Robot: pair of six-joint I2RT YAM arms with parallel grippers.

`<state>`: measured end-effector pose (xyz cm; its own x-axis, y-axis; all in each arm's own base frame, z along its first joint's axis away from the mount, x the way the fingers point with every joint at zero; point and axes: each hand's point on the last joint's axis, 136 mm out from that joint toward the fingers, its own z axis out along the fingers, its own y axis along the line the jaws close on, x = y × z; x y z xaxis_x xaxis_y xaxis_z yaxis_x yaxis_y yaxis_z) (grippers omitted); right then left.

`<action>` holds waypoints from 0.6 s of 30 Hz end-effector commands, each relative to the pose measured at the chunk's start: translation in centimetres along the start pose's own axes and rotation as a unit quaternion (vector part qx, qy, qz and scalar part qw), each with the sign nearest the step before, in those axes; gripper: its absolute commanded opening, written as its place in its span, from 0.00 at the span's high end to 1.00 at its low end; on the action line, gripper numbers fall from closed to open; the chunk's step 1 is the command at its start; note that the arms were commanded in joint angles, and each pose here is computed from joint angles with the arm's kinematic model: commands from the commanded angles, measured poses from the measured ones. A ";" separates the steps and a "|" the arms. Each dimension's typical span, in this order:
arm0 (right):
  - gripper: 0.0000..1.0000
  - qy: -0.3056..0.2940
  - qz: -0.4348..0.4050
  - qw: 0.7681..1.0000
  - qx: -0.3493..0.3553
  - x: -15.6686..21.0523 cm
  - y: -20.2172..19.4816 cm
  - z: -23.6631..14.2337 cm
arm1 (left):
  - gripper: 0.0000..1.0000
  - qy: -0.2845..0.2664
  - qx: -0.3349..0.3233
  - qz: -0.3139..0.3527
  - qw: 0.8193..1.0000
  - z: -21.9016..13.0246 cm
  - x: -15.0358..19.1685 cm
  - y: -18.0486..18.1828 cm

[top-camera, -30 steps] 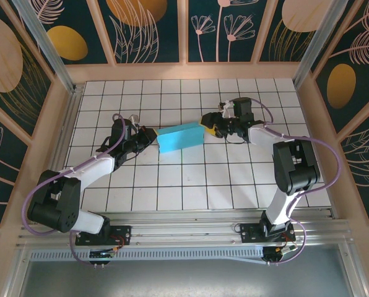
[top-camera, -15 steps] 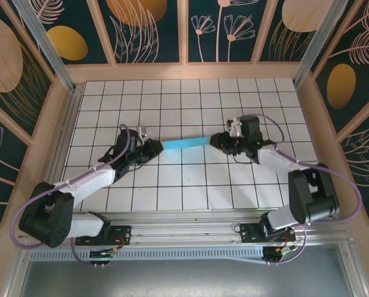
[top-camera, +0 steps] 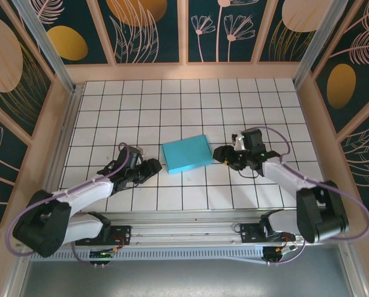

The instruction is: Fold the paper box

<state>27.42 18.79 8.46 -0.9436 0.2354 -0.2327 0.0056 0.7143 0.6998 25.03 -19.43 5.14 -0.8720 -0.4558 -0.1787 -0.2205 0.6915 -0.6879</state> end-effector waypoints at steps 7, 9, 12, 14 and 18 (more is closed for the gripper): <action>0.46 -0.020 -0.052 0.998 -0.003 -4.6 1.1 4.7 | 0.40 -0.025 0.064 0.006 0.998 3.7 -4.0 -5.3; 0.48 -0.028 -0.053 0.998 0.015 -5.0 0.3 5.1 | 0.42 -0.029 0.056 0.003 0.998 4.5 -4.6 -5.2; 0.52 -0.022 -0.041 0.999 0.013 -4.9 -0.1 6.0 | 0.52 -0.015 0.041 -0.009 0.999 6.5 -4.7 -4.7; 0.56 -0.023 -0.026 0.999 -0.004 -4.9 0.3 6.6 | 0.60 -0.008 0.043 -0.011 0.999 7.5 -4.9 -5.0; 0.63 -0.049 0.011 0.999 -0.012 -6.3 0.4 7.4 | 0.66 -0.010 0.035 -0.011 0.999 9.7 -6.2 -5.2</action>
<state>34.19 20.70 4.24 -0.9227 0.2668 -0.2782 0.0156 0.7469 0.6647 34.64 -23.87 3.25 -0.8447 -0.5033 -0.1821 -0.2336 0.6527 -0.7207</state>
